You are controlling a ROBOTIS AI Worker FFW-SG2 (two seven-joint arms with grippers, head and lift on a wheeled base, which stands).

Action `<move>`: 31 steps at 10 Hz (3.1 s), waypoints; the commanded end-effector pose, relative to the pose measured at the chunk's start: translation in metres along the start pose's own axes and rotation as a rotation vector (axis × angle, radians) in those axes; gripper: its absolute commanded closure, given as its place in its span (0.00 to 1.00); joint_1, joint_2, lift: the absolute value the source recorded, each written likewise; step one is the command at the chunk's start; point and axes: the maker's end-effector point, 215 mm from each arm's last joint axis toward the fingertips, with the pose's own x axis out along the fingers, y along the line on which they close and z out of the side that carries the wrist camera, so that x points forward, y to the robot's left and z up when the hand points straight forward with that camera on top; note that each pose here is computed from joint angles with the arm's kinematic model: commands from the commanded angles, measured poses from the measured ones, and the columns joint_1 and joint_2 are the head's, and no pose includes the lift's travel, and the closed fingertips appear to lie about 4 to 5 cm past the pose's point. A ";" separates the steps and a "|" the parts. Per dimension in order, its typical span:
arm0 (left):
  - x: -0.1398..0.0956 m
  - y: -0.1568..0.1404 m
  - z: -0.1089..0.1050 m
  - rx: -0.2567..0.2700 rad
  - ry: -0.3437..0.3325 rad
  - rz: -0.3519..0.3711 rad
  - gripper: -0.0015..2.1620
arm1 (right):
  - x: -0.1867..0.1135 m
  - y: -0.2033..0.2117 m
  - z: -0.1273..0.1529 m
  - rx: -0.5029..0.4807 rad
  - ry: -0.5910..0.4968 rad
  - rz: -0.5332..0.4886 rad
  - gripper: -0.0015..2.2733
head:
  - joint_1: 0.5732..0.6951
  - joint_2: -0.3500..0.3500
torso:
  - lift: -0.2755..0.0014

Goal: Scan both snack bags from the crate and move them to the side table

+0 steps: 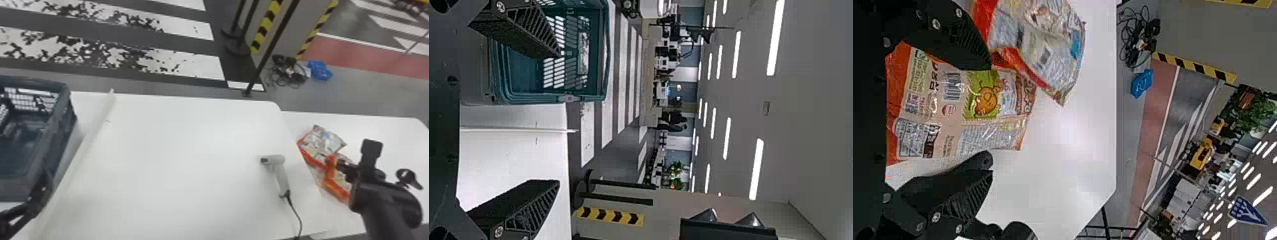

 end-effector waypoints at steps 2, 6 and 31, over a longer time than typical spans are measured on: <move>0.000 0.002 0.004 0.001 -0.004 0.004 0.05 | -0.031 0.022 0.026 0.056 -0.101 0.061 0.02 | 1.00 0.00 | 0.89; -0.001 -0.005 0.013 -0.001 0.008 -0.001 0.05 | -0.135 0.147 0.046 -0.005 -0.189 0.281 0.02 | 1.00 0.00 | 0.89; 0.017 -0.051 0.018 -0.006 0.072 -0.021 0.05 | -0.442 0.324 0.018 0.122 -0.629 0.694 0.03 | 1.00 0.44 | 0.89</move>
